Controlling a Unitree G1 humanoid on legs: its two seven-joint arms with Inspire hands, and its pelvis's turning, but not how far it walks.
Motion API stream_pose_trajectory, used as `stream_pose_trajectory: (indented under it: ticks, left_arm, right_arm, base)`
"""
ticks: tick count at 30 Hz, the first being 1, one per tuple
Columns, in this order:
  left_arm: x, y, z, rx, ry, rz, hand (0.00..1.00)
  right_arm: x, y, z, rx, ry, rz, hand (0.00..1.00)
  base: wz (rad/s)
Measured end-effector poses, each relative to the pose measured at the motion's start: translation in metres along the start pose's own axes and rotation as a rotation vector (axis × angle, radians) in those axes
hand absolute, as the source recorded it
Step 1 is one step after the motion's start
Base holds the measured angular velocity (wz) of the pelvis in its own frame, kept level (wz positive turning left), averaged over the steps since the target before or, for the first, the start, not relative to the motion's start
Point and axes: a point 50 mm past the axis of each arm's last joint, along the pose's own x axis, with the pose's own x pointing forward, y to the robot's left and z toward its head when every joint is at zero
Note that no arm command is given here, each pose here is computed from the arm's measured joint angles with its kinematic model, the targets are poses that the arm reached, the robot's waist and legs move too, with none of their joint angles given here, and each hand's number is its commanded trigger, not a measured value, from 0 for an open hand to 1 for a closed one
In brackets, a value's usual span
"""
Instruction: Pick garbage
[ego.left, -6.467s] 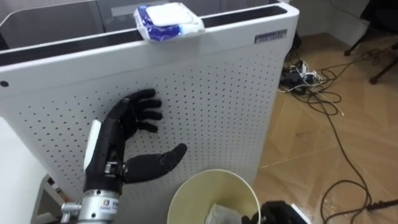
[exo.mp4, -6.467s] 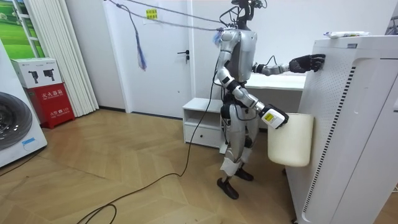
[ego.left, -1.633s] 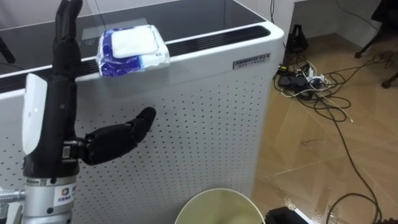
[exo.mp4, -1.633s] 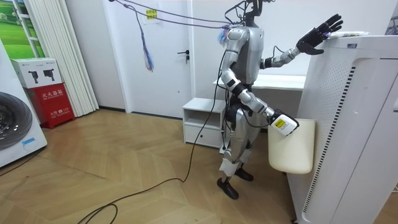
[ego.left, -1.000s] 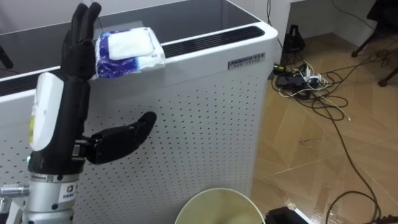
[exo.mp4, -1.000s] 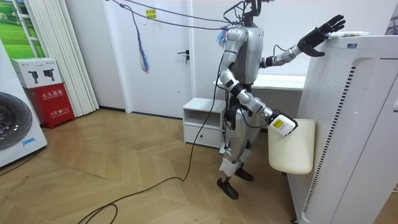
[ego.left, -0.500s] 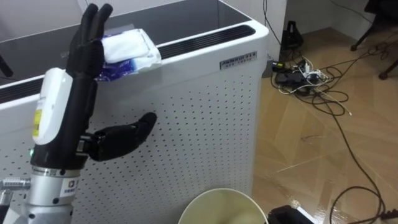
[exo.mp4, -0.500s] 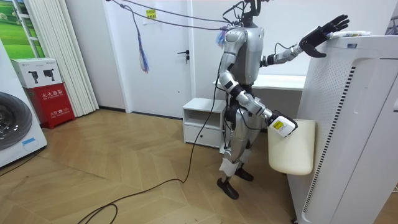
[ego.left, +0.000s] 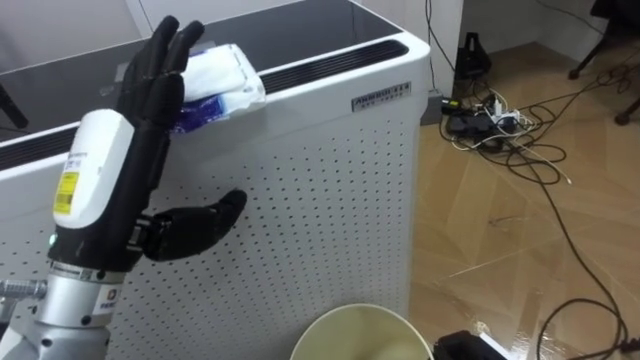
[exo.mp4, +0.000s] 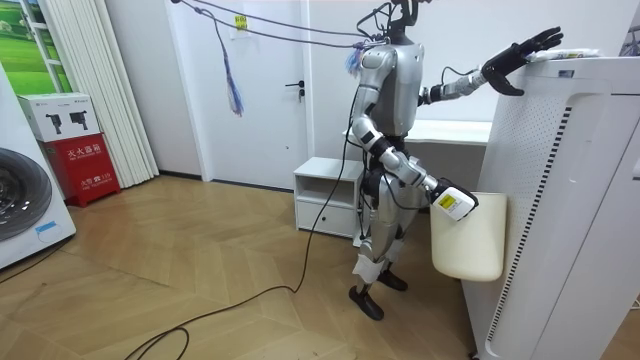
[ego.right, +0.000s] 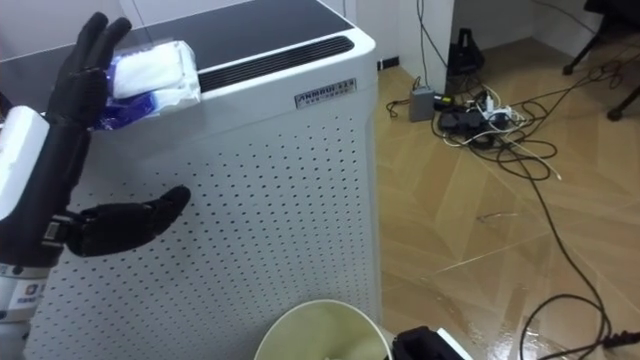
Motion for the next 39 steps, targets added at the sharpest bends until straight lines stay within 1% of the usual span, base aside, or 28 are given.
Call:
stream_pose_trajectory:
  ticks: [1, 2, 3, 4, 5, 11, 13, 18, 21, 35, 37, 39]
  left_arm:
    - [0.000, 0.000, 0.000, 0.006, 0.000, -0.005, 0.12]
    - [0.001, 0.000, 0.000, 0.030, -0.004, -0.021, 0.33]
    - [0.001, 0.000, -0.001, 0.051, -0.007, -0.034, 0.62]
    - [0.001, 0.000, -0.001, 0.060, -0.007, -0.038, 0.67]
    - [0.001, 0.000, -0.002, 0.076, -0.005, -0.043, 1.00]
    - [0.003, -0.002, -0.003, 0.099, 0.014, -0.066, 1.00]
    - [0.011, 0.001, -0.003, 0.106, 0.013, -0.045, 1.00]
    - [0.019, 0.006, -0.002, 0.110, 0.004, -0.019, 1.00]
    - [0.022, 0.008, -0.001, 0.089, 0.004, 0.002, 1.00]
    - [0.030, 0.014, 0.001, 0.093, -0.005, 0.034, 1.00]
    - [0.029, 0.014, 0.000, 0.054, 0.004, 0.042, 1.00]
    - [0.030, 0.016, -0.002, -0.030, 0.027, 0.061, 1.00]
  right_arm:
    - [0.000, 0.000, 0.000, 0.000, 0.000, 0.000, 1.00]
    - [0.000, 0.000, 0.000, 0.001, 0.001, 0.000, 1.00]
    - [0.000, 0.000, 0.000, 0.000, 0.002, 0.001, 1.00]
    - [0.000, 0.000, 0.000, -0.002, 0.003, 0.001, 1.00]
    - [0.000, 0.000, 0.000, -0.003, 0.005, 0.001, 1.00]
    - [0.000, 0.000, -0.002, 0.002, 0.022, 0.001, 1.00]
    - [0.000, 0.000, -0.002, 0.003, 0.027, 0.001, 1.00]
    - [0.000, 0.000, -0.002, 0.005, 0.035, 0.001, 1.00]
    - [0.000, 0.000, -0.002, 0.007, 0.040, 0.001, 1.00]
    - [0.000, 0.000, -0.003, 0.009, 0.050, 0.000, 1.00]
    - [0.000, 0.000, -0.003, 0.008, 0.051, -0.001, 1.00]
    - [0.001, 0.000, -0.003, 0.010, 0.054, -0.008, 1.00]
  base:
    - [0.00]
    - [0.00]
    - [0.00]
    - [0.00]
    - [0.00]
    - [0.00]
    - [-0.02]
    - [-0.05]
    - [-0.01]
    - [-0.01]
    - [0.00]
    - [0.00]
